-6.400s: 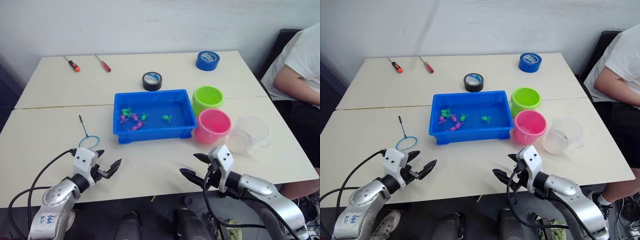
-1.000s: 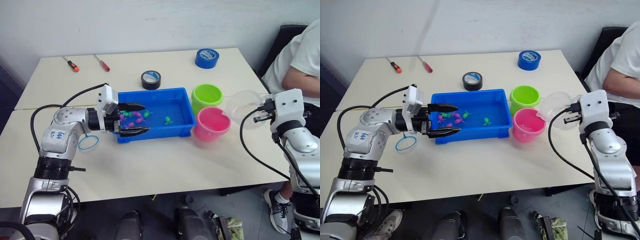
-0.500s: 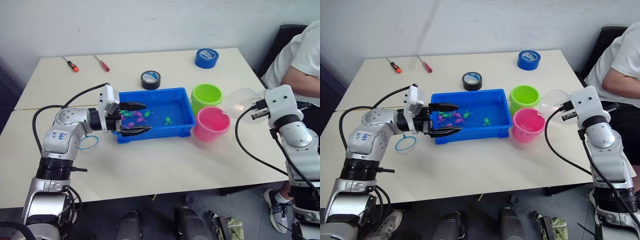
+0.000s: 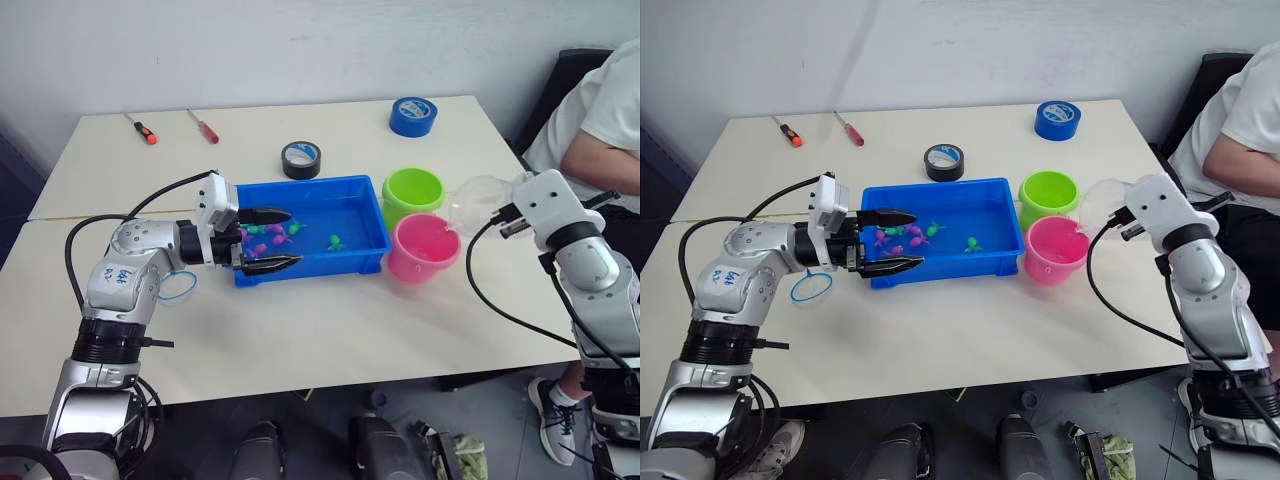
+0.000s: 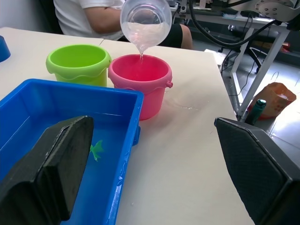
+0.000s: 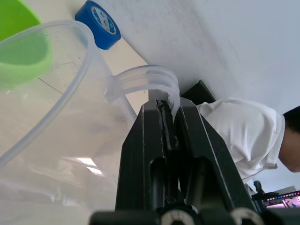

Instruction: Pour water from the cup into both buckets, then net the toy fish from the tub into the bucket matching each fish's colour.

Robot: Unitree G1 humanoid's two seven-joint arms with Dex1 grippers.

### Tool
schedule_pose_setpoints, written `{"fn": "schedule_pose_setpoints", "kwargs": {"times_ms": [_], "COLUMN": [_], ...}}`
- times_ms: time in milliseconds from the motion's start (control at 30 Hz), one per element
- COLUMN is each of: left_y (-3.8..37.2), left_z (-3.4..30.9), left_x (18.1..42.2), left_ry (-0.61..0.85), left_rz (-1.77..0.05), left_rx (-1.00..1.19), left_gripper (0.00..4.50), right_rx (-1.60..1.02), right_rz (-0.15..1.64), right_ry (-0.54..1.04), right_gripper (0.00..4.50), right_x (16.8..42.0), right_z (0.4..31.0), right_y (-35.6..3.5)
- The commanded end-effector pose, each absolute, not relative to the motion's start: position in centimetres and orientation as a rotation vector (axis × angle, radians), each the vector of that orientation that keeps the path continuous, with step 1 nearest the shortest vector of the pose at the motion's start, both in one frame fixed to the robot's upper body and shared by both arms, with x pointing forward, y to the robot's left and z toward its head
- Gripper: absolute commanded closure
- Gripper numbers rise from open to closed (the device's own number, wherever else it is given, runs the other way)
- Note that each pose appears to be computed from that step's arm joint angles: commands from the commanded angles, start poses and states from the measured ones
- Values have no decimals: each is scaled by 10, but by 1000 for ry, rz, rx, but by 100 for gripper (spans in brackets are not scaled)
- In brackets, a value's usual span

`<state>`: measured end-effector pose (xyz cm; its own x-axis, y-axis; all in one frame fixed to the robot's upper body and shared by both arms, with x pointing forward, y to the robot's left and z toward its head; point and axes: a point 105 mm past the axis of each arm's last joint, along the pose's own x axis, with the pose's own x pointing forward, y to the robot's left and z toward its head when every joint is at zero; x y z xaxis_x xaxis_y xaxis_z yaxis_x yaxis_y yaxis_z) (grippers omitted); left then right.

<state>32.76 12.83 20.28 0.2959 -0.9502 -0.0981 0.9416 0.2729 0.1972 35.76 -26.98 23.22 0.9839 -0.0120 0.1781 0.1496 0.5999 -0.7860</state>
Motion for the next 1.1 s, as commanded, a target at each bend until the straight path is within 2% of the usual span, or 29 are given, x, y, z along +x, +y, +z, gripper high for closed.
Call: {"fn": "schedule_pose_setpoints", "kwargs": {"times_ms": [33,1100], "left_y": [129,132], "left_z": [216,212], "left_x": [323,322], "left_ry": [-108,-96], "left_rz": [-1274,-1264], "left_rx": [254,257], "left_gripper": [0,0], "right_rx": [-990,-1035], "right_rz": [-112,-95], "right_ry": [-240,-271], "right_gripper": [446,446], "right_x": [354,357], "right_z": [255,252], "right_y": [-267,-261]}}
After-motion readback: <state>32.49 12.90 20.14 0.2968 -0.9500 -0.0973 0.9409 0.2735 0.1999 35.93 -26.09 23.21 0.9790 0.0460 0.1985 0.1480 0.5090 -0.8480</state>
